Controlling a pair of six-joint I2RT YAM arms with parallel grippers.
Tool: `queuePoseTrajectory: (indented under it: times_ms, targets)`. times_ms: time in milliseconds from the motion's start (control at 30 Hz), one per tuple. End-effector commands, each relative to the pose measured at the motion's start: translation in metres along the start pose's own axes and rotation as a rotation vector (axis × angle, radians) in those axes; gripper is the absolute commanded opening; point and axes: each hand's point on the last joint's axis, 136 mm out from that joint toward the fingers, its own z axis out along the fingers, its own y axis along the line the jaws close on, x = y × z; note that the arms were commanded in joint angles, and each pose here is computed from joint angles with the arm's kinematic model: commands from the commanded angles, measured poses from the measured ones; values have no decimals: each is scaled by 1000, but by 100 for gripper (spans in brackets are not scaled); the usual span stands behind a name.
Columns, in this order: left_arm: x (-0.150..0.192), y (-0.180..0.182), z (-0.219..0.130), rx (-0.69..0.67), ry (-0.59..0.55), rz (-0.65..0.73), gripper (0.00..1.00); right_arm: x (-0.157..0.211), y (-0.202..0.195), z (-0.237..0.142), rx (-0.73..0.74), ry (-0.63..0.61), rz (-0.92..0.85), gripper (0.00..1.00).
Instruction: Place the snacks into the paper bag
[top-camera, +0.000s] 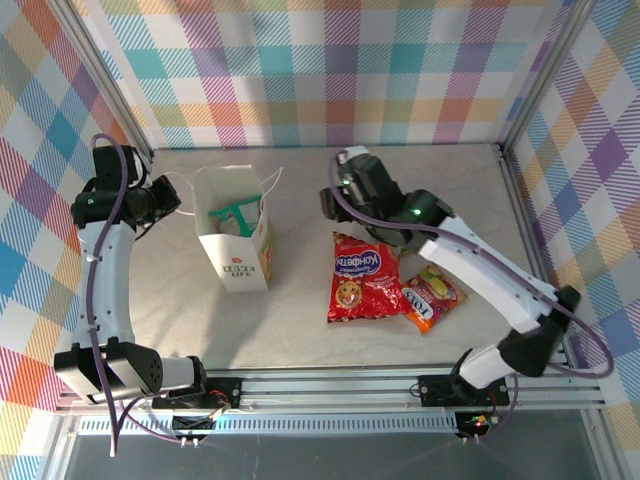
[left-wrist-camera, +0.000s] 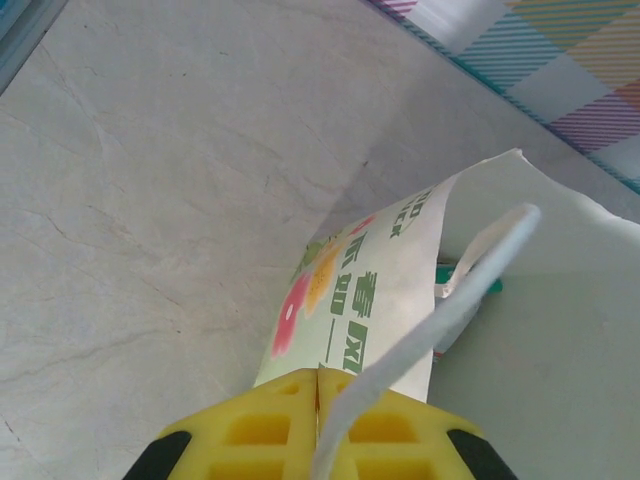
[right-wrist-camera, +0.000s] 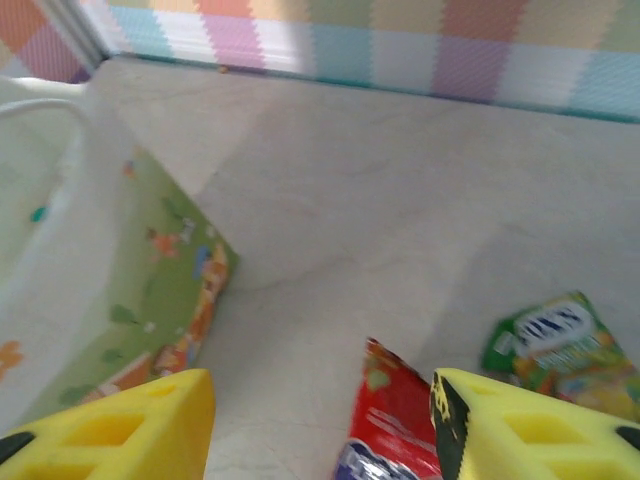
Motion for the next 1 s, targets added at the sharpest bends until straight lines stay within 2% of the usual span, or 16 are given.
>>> queuePoseTrajectory:
  times_ms: [0,267,433,700,967]
  targets:
    - [3,-2,1,-32,18,47,8,7,-33,-16,45,-30,120,60]
    - [7,-8,6,-57,31,98,9,55,-91,-22,118,54,243,66]
    - [11,-12,5,-56,37,123,10,82,-112,-23,143,104,309,70]
    - [14,-7,3,-83,39,143,11,126,-126,-11,171,198,370,73]
    - [14,-6,6,-87,47,142,11,140,-136,-1,197,233,404,74]
